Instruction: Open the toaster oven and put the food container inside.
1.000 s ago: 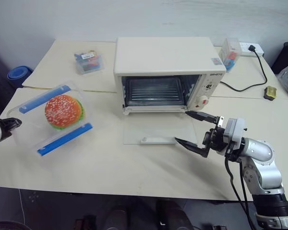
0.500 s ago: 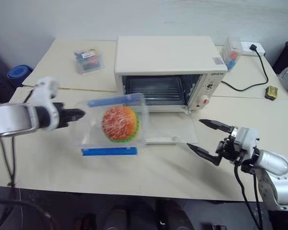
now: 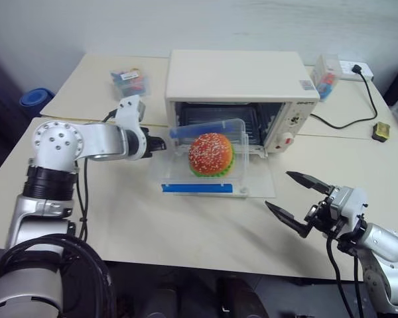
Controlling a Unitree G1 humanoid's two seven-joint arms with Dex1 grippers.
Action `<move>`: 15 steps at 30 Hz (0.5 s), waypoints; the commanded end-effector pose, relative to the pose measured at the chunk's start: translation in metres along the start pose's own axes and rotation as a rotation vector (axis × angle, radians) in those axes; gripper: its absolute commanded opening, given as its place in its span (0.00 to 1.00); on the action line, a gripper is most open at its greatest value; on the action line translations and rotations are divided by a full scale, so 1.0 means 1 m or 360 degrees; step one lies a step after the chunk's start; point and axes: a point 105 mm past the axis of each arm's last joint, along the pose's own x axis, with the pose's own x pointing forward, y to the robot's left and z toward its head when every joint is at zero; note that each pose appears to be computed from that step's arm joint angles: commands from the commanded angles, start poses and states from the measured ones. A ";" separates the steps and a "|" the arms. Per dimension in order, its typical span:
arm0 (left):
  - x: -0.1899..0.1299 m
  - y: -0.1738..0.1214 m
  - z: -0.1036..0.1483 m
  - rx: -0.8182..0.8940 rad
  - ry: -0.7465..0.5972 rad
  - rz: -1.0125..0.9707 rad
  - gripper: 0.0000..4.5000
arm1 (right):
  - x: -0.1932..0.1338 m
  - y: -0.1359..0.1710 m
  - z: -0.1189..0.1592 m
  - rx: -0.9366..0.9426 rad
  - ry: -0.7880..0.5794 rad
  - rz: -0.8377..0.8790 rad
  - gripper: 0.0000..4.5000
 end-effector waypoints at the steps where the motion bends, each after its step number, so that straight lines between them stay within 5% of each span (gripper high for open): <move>1: 0.000 -0.004 0.011 0.0020 -0.0055 0.0001 0.22 | -0.001 0.000 0.014 -0.0073 -0.0064 -0.0033 1.00; 8: -0.008 -0.024 0.021 -0.0117 -0.0143 -0.0241 0.65 | -0.007 -0.009 0.001 0.0000 0.0144 -0.0192 1.00; 15: -0.034 -0.010 0.025 -0.0167 -0.0217 -0.0401 0.65 | -0.001 -0.013 0.011 0.0012 0.0131 -0.0105 1.00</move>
